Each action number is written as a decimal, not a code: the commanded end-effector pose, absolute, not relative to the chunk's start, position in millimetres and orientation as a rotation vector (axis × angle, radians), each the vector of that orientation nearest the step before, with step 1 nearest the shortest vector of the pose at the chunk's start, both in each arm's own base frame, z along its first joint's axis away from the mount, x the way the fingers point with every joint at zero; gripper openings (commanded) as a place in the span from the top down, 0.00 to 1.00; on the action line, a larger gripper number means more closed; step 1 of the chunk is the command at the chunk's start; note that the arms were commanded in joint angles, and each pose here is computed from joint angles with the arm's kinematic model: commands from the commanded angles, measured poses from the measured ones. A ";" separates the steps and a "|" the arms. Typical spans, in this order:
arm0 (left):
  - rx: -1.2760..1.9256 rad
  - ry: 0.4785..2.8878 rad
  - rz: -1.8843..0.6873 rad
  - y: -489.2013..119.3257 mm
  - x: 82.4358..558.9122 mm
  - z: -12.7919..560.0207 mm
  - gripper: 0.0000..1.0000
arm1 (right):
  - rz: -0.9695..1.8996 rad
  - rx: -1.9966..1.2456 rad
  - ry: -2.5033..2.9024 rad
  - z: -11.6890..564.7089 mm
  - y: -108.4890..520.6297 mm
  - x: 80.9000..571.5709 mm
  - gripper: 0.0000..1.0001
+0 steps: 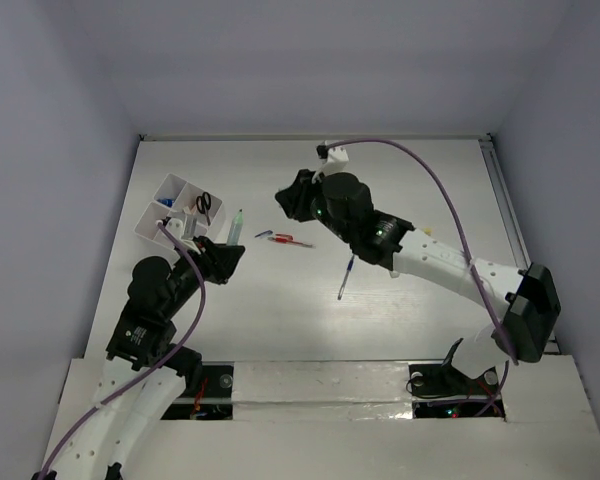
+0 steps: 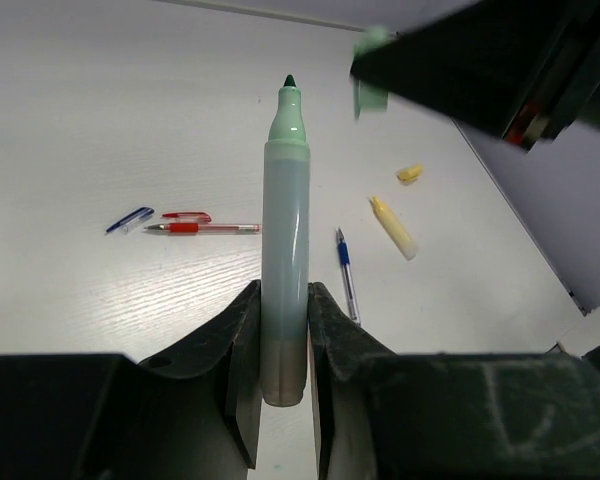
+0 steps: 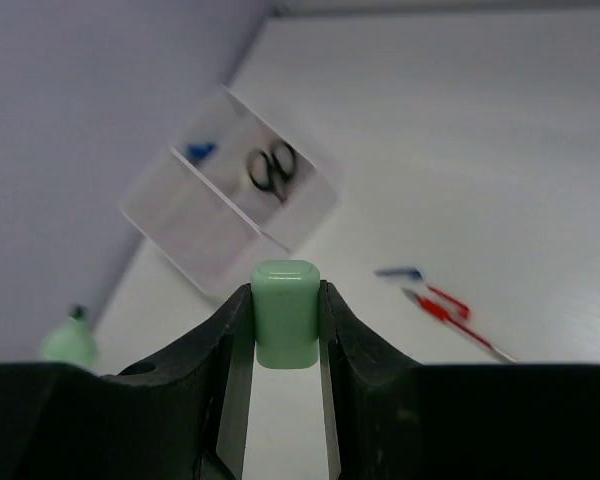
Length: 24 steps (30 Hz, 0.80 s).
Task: Sort the stationery into containers
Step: Close the pen cap on the pen.
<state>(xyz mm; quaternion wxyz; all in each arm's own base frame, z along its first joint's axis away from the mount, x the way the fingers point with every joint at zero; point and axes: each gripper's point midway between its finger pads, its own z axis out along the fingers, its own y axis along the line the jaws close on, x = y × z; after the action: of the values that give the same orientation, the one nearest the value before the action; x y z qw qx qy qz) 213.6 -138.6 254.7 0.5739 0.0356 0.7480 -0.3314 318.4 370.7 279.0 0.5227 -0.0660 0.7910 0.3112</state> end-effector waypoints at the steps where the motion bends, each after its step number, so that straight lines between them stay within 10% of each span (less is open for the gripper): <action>1: 0.078 1.648 -0.783 -135.3 214.1 283.5 1.00 | 0.978 -0.006 1.641 357.6 395.5 335.6 1.00; 24: 0.064 1.640 -0.774 -132.2 215.1 284.6 1.00 | 1.347 -0.044 1.612 384.1 461.6 306.6 1.00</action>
<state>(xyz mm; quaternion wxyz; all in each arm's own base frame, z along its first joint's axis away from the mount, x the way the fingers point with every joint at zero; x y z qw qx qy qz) 212.1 -135.3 262.3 0.5876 0.0325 0.7374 -0.3317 315.6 454.7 344.9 0.4851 -0.0134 0.7029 0.5201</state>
